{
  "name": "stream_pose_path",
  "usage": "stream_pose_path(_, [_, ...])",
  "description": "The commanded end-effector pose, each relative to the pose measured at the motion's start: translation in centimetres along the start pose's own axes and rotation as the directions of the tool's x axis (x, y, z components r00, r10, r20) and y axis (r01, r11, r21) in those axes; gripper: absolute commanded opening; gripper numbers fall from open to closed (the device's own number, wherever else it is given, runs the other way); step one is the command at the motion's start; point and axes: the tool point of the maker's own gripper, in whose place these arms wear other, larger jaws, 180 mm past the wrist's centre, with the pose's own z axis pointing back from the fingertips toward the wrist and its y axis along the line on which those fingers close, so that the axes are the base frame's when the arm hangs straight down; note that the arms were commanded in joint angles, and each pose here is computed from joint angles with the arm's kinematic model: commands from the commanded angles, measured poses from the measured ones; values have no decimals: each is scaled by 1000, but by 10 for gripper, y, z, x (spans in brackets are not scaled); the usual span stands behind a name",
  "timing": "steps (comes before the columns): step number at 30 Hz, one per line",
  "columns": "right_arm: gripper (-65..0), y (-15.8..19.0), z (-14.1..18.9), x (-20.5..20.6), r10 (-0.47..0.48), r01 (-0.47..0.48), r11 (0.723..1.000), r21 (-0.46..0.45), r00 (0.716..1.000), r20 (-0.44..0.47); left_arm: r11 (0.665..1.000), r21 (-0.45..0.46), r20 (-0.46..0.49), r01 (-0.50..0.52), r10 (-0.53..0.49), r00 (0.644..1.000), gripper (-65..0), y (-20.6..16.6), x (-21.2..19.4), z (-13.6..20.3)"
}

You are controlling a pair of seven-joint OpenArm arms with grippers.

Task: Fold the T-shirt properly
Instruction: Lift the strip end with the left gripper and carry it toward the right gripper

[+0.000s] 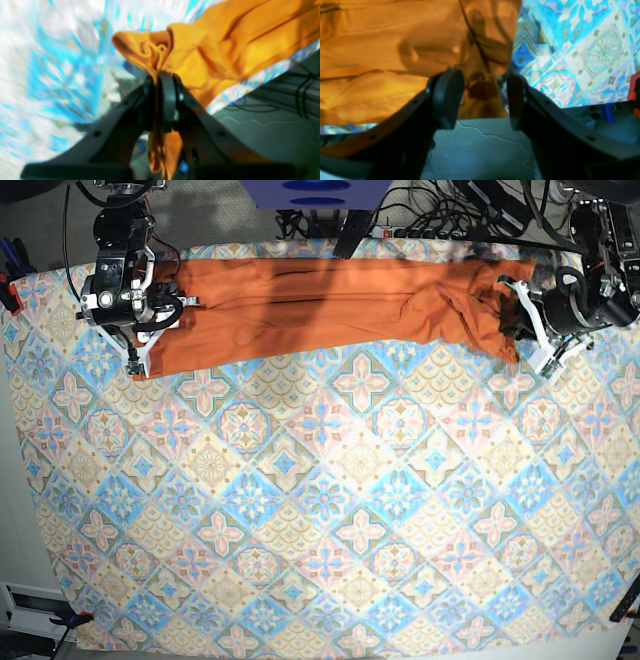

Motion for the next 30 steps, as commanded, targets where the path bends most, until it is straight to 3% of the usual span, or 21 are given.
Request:
stream_pose_path(1, [-347,-3,4,6,-2,2,1000,-12,1000,24,999,23,36,46,-47,998,-615,2,17,10])
stream_pose_path(7, [-347,-3,4,6,-2,2,1000,-12,1000,23,996,39,150,74,-79,985,-615,-5,66,10])
stream_pose_path(13, [-347,-3,4,6,-2,2,1000,-12,1000,23,986,-63,211,157,-141,967,-615,-47,100,-11])
stream_pose_path(22, [-347,-3,4,6,-2,2,1000,-12,1000,23,954,-209,222,215,-167,961,-615,-104,103,-31])
stream_pose_path(30, [-347,-3,4,6,-3,3,1000,-11,1000,23,891,-341,236,299,-227,945,-615,-163,106,-44])
